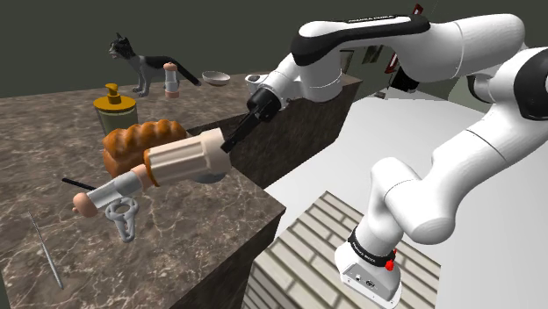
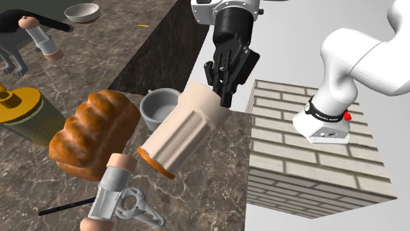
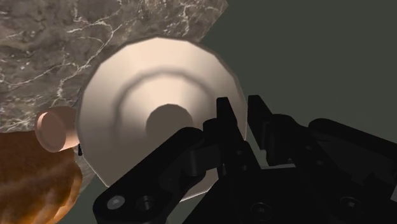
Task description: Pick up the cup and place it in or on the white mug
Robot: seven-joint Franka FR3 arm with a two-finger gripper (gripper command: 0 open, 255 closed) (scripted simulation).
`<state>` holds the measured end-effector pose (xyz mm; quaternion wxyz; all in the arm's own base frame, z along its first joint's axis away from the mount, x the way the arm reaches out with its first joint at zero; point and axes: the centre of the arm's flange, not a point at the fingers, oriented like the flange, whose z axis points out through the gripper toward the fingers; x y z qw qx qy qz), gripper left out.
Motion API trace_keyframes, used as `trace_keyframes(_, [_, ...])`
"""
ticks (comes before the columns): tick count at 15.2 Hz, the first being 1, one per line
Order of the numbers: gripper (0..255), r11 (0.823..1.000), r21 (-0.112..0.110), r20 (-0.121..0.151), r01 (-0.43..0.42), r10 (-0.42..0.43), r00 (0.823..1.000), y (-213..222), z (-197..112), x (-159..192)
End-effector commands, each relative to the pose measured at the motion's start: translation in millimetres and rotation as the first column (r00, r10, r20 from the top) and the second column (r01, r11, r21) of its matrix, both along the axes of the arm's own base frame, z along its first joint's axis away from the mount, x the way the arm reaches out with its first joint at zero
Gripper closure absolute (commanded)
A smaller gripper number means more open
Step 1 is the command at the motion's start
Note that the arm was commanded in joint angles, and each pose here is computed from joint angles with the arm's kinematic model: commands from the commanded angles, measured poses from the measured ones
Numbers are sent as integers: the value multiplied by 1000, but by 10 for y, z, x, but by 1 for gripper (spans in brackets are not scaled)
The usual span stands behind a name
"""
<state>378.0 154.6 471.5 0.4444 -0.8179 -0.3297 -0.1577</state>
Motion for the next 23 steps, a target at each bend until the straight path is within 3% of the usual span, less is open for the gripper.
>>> trace_keyframes(1, [255, 1000, 0, 0, 0, 0, 1000, -189, 54, 164])
trace_keyframes(15, [255, 1000, 0, 0, 0, 0, 1000, -1579, 400, 1330])
trace_keyframes(23, [255, 1000, 0, 0, 0, 0, 1000, -1579, -23, 1330])
